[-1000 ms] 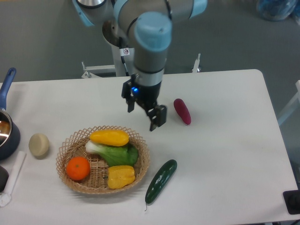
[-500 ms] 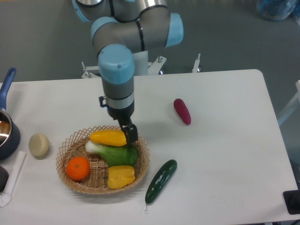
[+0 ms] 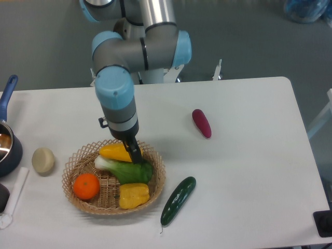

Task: Pick up the mango from the basket
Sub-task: 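Close the gripper around the yellow mango in the basket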

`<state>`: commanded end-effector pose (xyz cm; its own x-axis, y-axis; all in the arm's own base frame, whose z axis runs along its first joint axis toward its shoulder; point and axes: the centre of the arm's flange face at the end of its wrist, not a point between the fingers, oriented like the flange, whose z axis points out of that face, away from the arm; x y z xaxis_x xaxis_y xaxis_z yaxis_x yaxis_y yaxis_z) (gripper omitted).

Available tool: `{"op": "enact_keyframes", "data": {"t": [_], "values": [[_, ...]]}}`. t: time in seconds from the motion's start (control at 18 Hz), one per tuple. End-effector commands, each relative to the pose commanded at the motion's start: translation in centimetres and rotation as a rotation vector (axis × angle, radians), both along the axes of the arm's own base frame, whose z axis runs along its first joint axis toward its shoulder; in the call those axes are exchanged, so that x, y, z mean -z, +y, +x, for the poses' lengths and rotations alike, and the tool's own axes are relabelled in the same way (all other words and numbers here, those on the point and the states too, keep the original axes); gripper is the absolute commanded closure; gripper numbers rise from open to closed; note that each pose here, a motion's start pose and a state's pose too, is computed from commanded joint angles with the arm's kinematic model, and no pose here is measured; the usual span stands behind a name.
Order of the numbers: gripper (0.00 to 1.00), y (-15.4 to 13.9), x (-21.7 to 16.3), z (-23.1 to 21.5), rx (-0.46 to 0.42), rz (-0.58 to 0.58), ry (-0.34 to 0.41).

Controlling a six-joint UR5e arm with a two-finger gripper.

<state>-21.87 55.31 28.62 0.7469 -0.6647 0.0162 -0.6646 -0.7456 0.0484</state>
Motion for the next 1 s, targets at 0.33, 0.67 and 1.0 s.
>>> {"op": "enact_keyframes", "data": {"t": [0.33, 0.67, 1.0], "values": [[0.00, 0.1, 1.5, 0.1, 0.005, -0.031, -0.004], [0.00, 0.5, 2.9, 0.5, 0.017, -0.061, -0.005], [0.00, 0.3, 3.4, 0.8, 0.020, -0.075, -0.011]]}}
